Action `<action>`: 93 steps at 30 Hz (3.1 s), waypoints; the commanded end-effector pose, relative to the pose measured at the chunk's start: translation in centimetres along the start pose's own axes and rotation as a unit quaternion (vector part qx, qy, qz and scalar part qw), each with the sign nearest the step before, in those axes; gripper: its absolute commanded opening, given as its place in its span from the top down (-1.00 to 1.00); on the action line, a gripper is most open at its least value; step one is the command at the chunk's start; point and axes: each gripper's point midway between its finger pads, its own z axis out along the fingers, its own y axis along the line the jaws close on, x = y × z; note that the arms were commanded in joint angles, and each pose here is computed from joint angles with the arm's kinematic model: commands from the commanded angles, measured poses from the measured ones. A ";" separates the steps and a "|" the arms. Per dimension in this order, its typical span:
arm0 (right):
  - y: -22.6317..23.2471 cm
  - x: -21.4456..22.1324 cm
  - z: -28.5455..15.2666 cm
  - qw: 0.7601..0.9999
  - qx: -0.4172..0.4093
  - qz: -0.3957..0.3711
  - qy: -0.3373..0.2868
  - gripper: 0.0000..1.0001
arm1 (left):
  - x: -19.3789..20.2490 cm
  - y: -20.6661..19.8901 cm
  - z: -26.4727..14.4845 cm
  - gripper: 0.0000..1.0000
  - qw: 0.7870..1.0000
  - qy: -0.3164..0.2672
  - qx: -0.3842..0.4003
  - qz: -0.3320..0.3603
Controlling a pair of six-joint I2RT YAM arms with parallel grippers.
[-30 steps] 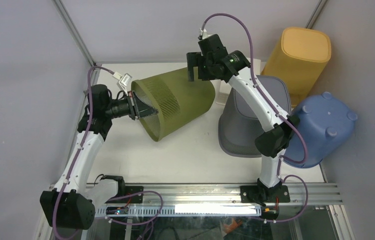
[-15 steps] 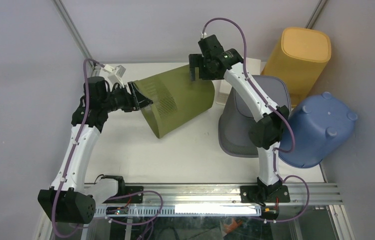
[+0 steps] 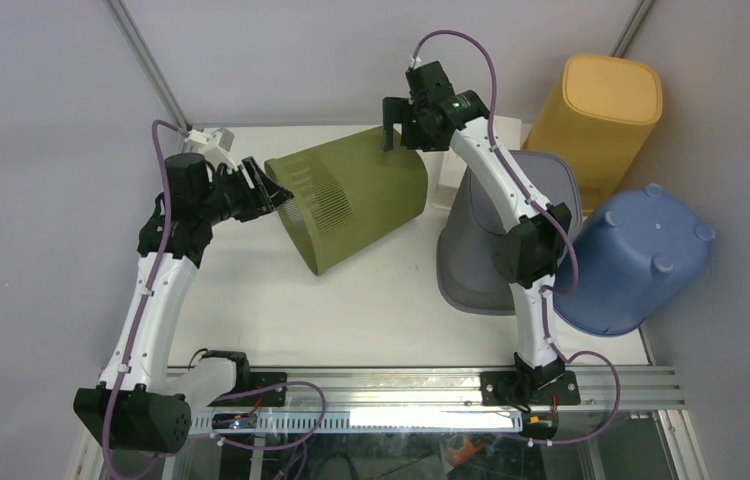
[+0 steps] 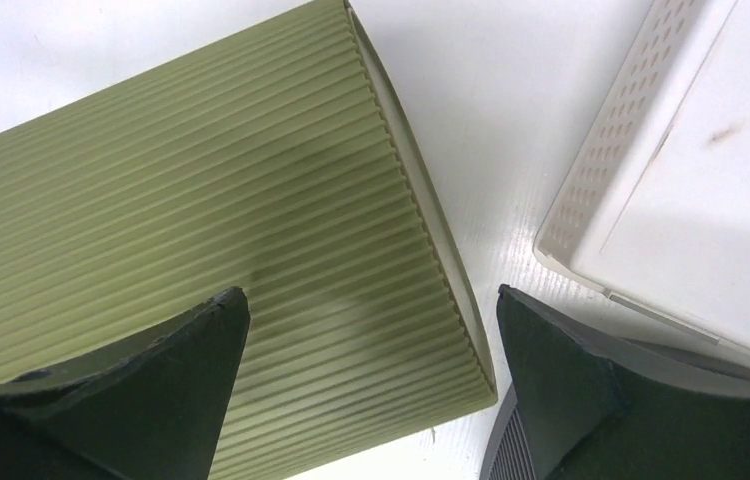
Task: Turn the large container upside down
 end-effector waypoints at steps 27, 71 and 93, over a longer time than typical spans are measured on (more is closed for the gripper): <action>6.2 -2.0 -6.8 0.981 -0.189 0.030 -0.041 -0.98 | 2.2 5.5 1.3 -0.05 0.994 0.013 -0.106 -0.021; 3.9 0.7 -1.3 0.987 -0.156 0.040 0.019 -0.94 | 0.5 2.9 1.7 0.05 0.997 -0.018 -0.050 -0.051; 6.5 -1.9 -10.4 0.961 -0.265 0.064 -0.048 0.41 | 3.1 5.4 2.9 0.66 0.995 0.015 -0.078 -0.058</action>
